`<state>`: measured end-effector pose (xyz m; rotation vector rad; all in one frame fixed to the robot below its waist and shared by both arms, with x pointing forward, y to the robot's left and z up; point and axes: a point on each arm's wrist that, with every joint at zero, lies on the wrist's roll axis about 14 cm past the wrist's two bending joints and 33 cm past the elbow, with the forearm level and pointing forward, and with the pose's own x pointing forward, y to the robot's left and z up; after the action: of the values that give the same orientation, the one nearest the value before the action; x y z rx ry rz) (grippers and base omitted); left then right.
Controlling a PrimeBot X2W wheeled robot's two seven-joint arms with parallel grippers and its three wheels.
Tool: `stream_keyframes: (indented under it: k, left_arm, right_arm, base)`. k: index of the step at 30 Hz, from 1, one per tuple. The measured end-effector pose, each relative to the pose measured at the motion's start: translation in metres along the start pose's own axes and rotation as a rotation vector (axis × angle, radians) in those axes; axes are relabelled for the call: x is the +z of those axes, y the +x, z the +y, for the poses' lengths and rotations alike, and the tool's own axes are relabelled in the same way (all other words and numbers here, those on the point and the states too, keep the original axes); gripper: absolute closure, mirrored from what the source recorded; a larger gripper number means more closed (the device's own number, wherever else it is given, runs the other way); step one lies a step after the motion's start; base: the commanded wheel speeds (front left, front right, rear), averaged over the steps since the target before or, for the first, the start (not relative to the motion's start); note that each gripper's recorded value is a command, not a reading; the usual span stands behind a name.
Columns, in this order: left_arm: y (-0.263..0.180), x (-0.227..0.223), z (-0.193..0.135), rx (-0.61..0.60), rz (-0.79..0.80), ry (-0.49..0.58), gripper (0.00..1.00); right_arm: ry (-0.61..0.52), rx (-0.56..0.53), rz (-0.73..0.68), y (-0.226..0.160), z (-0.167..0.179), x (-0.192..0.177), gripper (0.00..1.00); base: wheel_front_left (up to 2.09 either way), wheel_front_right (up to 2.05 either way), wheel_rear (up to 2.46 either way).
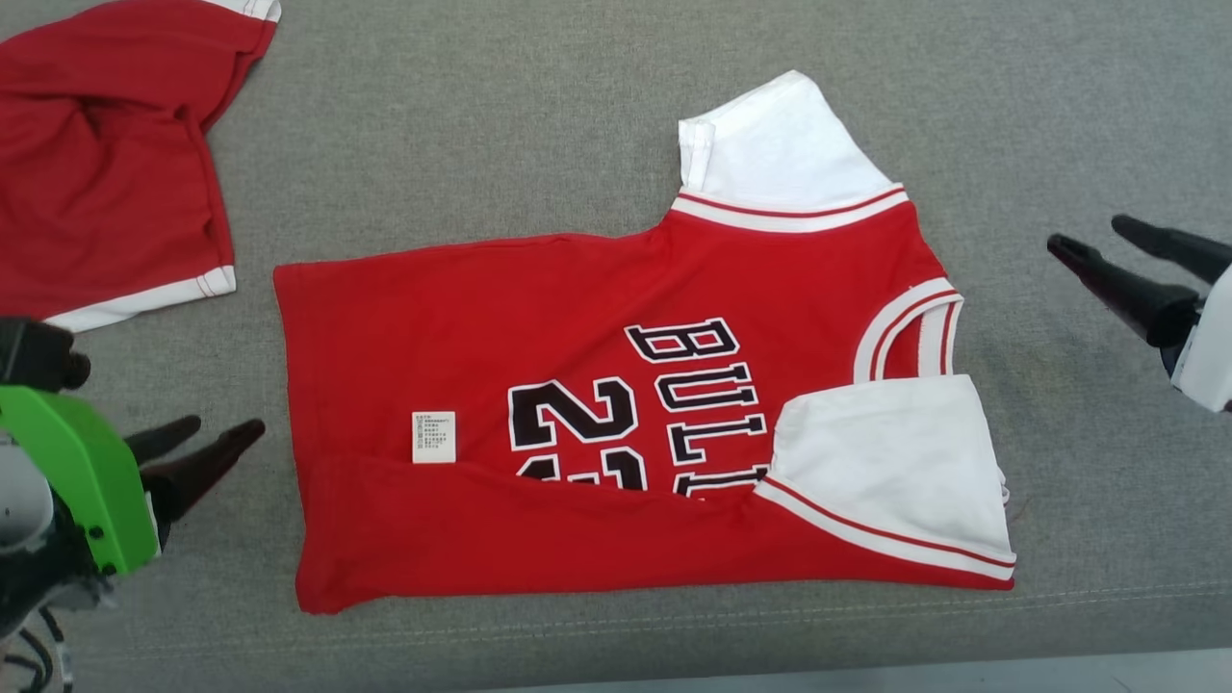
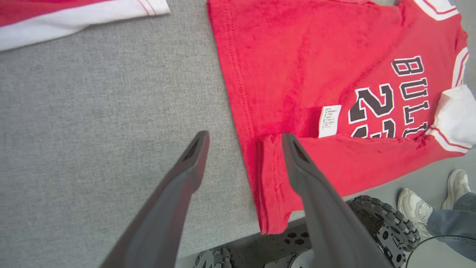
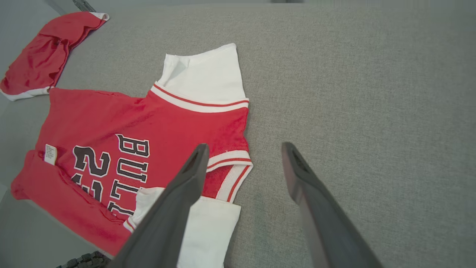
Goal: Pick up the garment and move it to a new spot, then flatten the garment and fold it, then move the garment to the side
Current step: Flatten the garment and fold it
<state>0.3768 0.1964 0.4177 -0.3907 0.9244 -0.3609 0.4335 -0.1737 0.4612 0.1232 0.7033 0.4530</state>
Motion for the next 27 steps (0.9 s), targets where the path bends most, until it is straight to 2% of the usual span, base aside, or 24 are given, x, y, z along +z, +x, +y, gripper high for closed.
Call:
stream_keyframes:
  k: [8, 13, 23, 27]
  left_arm:
    - [0.019, 0.057, -0.008, -0.017, -0.016, 0.069, 0.00]
    - [0.040, 0.055, 0.003, 0.011, 0.051, 0.047, 0.00]
    - [0.081, 0.062, 0.020, 0.015, 0.095, -0.005, 0.00]
    - [0.097, 0.055, 0.029, 0.025, 0.125, -0.026, 0.00]
  right_arm:
    - [-0.095, 0.017, -0.005, 0.046, 0.007, 0.039, 0.00]
    - [-0.149, -0.002, -0.009, 0.083, 0.004, 0.059, 0.00]
    - [-0.160, -0.024, 0.046, 0.156, -0.007, 0.061, 0.00]
    - [-0.156, -0.040, 0.095, 0.184, -0.016, 0.044, 0.00]
  base:
    - [0.00, 0.00, 0.00]
    - [0.00, 0.00, 0.00]
    - [0.00, 0.00, 0.00]
    - [0.00, 0.00, 0.00]
